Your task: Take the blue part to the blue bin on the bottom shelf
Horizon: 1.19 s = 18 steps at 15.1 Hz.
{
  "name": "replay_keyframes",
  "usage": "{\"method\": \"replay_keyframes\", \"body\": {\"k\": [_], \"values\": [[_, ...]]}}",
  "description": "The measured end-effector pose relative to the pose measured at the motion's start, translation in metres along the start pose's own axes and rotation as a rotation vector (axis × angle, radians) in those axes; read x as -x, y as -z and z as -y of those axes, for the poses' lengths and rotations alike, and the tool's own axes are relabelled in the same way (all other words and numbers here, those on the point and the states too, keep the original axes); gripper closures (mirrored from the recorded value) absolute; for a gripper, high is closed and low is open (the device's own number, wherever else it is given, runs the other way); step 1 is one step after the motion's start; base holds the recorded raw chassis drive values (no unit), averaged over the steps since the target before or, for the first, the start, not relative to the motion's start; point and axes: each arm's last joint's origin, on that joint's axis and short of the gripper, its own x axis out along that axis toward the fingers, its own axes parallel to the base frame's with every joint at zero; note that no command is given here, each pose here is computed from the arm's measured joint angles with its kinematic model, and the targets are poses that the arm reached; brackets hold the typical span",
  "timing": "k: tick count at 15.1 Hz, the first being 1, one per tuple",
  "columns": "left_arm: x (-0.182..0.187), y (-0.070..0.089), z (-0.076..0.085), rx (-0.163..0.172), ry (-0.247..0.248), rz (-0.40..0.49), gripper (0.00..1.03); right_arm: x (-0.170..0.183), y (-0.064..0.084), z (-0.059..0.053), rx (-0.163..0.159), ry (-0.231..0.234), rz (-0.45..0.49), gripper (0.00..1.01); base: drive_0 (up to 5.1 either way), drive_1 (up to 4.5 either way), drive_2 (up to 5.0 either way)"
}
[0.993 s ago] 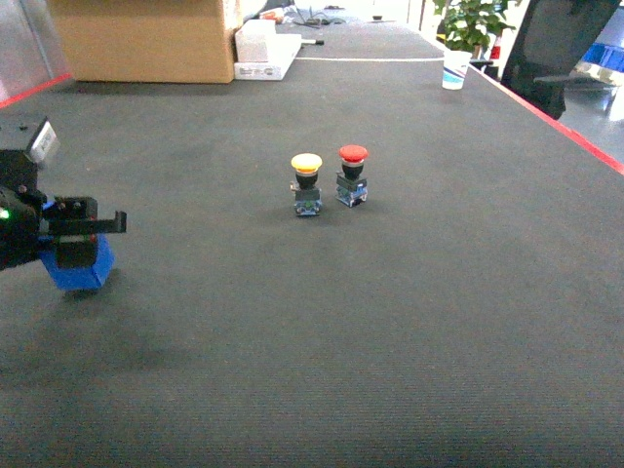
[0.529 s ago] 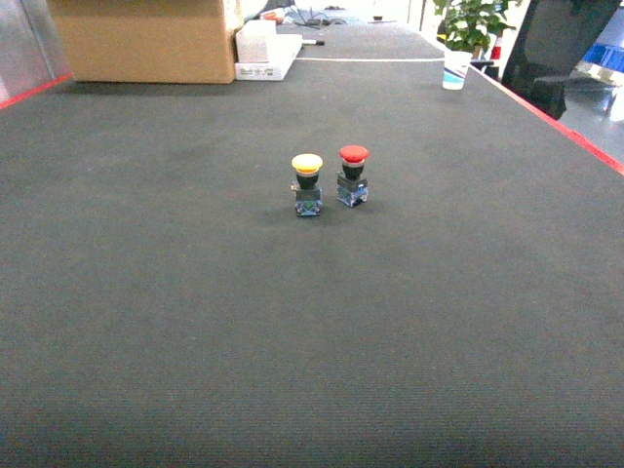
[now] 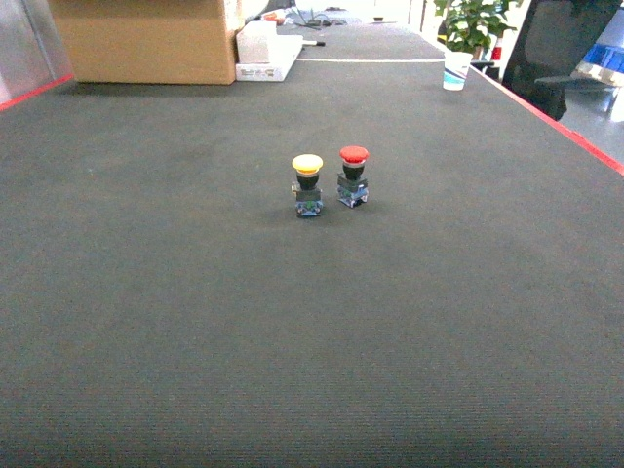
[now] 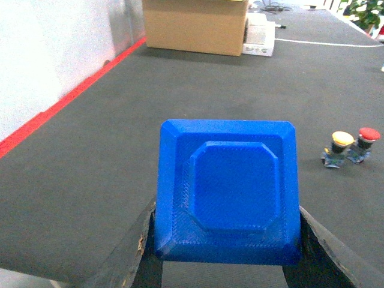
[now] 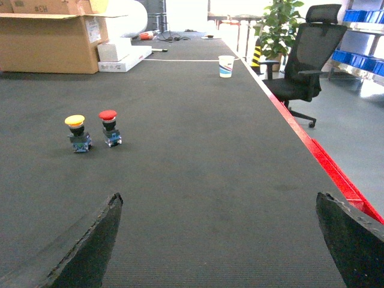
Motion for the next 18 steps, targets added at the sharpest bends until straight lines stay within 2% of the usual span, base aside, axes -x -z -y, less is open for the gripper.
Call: {"method": "replay_keyframes", "body": {"k": [1, 2, 4, 5, 9, 14, 18], "values": [[0.001, 0.0025, 0.0047, 0.004, 0.031, -0.007, 0.58, 0.0, 0.0, 0.0, 0.0, 0.0, 0.0, 0.03, 0.0, 0.0, 0.0], [-0.0001, 0.0045, 0.007, 0.004, 0.042, -0.004, 0.58, 0.0, 0.0, 0.0, 0.0, 0.0, 0.0, 0.03, 0.0, 0.0, 0.0], [0.0, 0.0028, 0.0044, 0.041, 0.05, 0.044, 0.58, 0.0, 0.0, 0.0, 0.0, 0.0, 0.0, 0.03, 0.0, 0.0, 0.0], [0.0004, 0.0058, 0.0034, 0.048, 0.049, 0.058, 0.58, 0.0, 0.0, 0.0, 0.0, 0.0, 0.0, 0.03, 0.0, 0.0, 0.0], [-0.0009, 0.009, 0.0041, 0.037, 0.05, 0.045, 0.58, 0.0, 0.0, 0.0, 0.0, 0.0, 0.0, 0.03, 0.0, 0.0, 0.0], [-0.0011, 0.0091, 0.0042, 0.036, 0.05, 0.045, 0.58, 0.0, 0.0001, 0.0, 0.0, 0.0, -0.001, 0.03, 0.1, -4.05, 4.2], [-0.0007, 0.0094, 0.0039, 0.035, 0.05, 0.044, 0.58, 0.0, -0.0003, 0.0, 0.0, 0.0, 0.003, 0.03, 0.0, 0.0, 0.0]]}}
